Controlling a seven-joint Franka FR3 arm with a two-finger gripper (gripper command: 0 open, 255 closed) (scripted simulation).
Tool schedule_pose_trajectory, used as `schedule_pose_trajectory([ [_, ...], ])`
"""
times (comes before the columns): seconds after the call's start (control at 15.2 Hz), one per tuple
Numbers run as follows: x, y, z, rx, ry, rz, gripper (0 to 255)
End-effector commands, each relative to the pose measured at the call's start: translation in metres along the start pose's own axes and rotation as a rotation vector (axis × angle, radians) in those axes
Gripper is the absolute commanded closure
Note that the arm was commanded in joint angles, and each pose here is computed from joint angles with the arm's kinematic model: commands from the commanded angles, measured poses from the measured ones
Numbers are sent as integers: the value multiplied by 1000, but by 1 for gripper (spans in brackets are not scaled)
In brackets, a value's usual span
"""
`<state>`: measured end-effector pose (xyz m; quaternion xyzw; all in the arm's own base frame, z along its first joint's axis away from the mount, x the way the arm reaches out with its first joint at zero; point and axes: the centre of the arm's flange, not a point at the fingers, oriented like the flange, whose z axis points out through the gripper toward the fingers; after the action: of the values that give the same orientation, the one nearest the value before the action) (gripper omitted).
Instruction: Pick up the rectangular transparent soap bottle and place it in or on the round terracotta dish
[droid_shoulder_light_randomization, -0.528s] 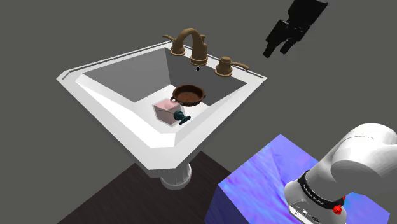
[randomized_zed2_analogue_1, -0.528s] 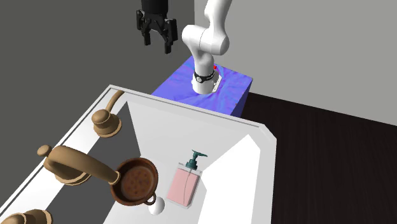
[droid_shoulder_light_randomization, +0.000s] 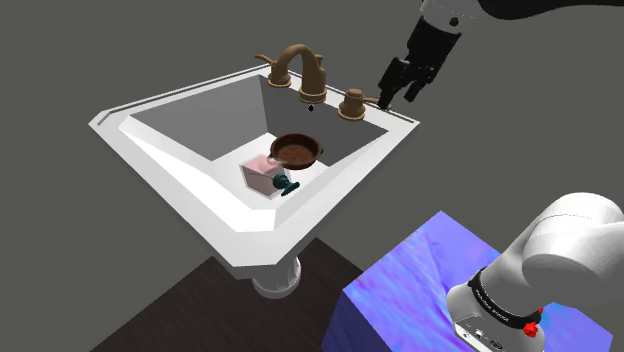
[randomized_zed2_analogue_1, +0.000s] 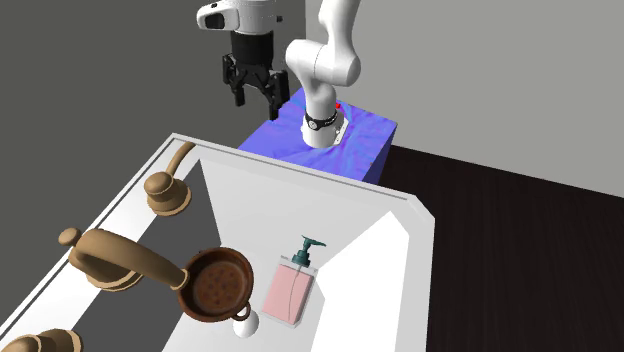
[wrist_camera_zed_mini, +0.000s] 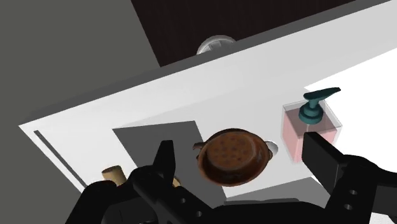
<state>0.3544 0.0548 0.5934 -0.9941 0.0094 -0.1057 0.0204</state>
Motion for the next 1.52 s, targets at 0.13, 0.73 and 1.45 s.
schedule_pose_trajectory([
  [0.13, 16, -30, 43, 6, -12, -28, 0],
  [0.73, 52, -101, 132, 16, -41, -90, 0],
  [1.45, 83, -183, 231, 29, -73, -160, 0],
])
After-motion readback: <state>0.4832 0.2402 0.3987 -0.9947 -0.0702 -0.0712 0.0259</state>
